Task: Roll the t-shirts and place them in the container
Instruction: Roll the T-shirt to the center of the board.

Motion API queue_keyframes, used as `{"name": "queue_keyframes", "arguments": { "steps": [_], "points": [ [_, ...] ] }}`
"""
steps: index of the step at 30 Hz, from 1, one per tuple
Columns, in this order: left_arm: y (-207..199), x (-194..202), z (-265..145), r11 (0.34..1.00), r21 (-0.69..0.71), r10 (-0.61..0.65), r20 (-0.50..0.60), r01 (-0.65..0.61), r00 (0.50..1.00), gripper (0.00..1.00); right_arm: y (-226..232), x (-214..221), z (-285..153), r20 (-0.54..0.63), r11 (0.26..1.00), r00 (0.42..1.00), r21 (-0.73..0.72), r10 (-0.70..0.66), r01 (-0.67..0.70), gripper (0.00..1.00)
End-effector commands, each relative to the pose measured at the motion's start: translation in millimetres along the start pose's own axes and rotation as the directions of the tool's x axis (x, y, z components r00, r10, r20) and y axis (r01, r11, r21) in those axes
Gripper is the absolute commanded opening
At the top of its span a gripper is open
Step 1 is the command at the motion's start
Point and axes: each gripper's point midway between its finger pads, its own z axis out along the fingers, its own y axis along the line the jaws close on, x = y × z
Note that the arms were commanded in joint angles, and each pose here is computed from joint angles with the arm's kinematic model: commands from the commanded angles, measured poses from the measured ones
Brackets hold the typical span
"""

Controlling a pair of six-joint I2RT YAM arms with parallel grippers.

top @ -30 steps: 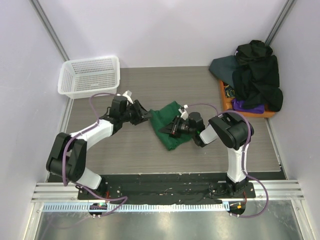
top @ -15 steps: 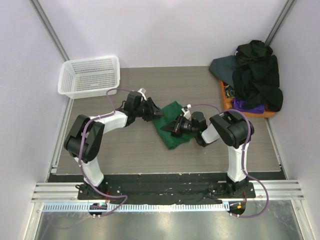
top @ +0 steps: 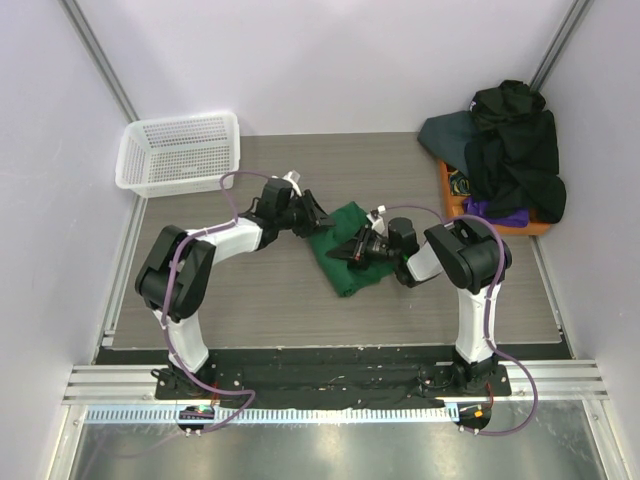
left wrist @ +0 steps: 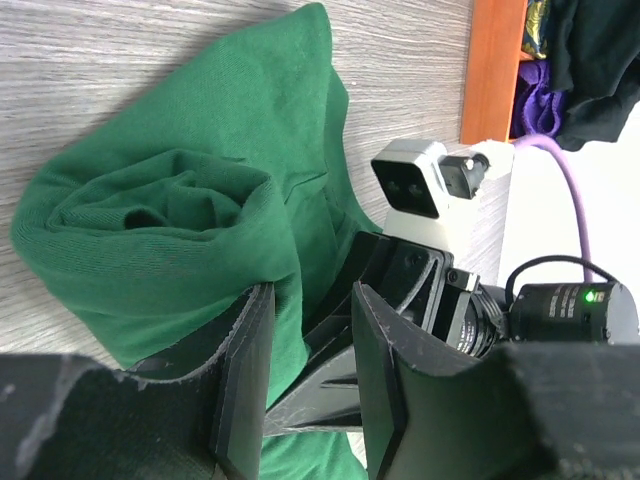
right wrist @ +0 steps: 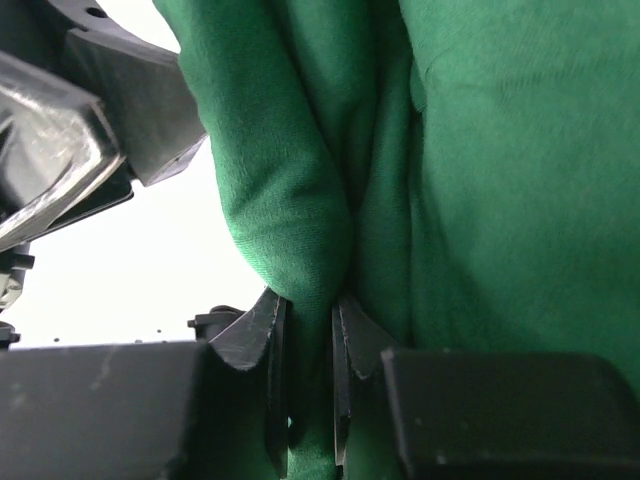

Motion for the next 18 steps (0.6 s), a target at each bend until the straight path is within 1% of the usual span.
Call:
{"name": "queue_keyframes", "arguments": {
  "steps": [1, 5, 8, 12, 15, 16, 18],
  "points": [
    [-32.2, -17.9, -0.4, 0.996, 0.076, 0.036, 0.063, -0.041, 0.997, 0.4, 2.9, -0.5, 1.6, -0.046, 0.999, 0.998, 0.021, -0.048, 0.049, 0.01],
    [-45.7, -13.6, -1.8, 0.993, 0.105, 0.049, 0.061, -0.055, 0.997, 0.4, -4.8, 1.2, 2.7, -0.052, 0.999, 0.998, 0.025, -0.034, 0.035, 0.01],
    [-47.2, -14.3, 4.3, 0.992, 0.111, 0.051, 0.063, -0.058, 0.997, 0.41, -9.1, -1.2, 1.8, -0.047, 0.999, 0.998, 0.032, -0.035, 0.037, 0.01],
    [-35.2, -13.8, 16.5, 0.995, 0.085, 0.047, 0.063, -0.052, 0.997, 0.4, -16.9, -4.1, -1.6, -0.039, 0.996, 0.998, 0.076, -0.046, 0.049, 0.01],
    [-12.3, -16.6, 22.2, 0.999, -0.006, 0.045, 0.096, -0.044, 0.994, 0.4, -21.3, -5.8, -3.1, -0.036, 0.992, 0.998, 0.112, -0.06, 0.064, 0.01],
    [-4.6, -20.4, 23.1, 0.998, -0.041, 0.043, 0.122, -0.038, 0.992, 0.39, -22.8, -6.3, -3.3, -0.034, 0.99, 0.997, 0.121, -0.066, 0.07, 0.01],
    [3.9, -18.9, 25.6, 0.998, -0.047, 0.045, 0.139, -0.038, 0.989, 0.38, -23.7, -7.0, -3.5, -0.033, 0.989, 0.997, 0.129, -0.072, 0.076, 0.01]
  ]
}}
